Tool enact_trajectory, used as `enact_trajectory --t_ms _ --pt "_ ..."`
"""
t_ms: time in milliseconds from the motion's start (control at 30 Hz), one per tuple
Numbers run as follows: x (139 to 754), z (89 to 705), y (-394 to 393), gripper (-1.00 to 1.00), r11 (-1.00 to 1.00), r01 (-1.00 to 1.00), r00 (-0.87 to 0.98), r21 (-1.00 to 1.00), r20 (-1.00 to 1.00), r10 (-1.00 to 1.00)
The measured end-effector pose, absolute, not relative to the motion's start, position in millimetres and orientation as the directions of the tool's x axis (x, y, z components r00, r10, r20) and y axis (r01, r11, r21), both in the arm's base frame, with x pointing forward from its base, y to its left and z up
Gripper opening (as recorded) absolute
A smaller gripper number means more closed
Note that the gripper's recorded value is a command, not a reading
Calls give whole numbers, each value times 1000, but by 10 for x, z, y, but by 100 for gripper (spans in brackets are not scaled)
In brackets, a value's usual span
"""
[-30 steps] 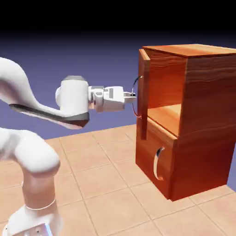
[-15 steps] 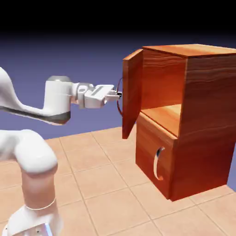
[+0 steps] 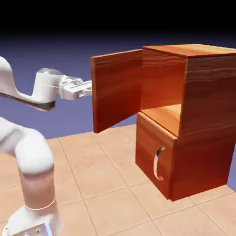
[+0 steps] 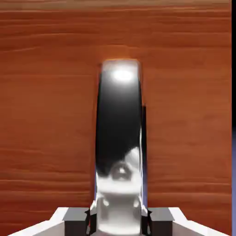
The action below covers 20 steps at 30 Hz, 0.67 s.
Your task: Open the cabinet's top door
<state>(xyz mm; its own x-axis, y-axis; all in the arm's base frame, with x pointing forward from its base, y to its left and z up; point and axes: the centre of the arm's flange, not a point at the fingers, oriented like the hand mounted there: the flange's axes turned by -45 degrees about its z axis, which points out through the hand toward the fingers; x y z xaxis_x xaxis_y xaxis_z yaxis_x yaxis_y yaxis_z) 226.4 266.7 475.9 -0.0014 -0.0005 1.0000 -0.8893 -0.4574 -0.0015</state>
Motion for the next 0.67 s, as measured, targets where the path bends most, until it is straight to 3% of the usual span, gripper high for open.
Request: enact_trajectory --t_ms 633,667 --pt "2536 4760 3782 -100 -82 -997 -2 -2 1000 -2" --pt "2559 4760 3830 100 -64 -998 -2 -2 1000 -2"
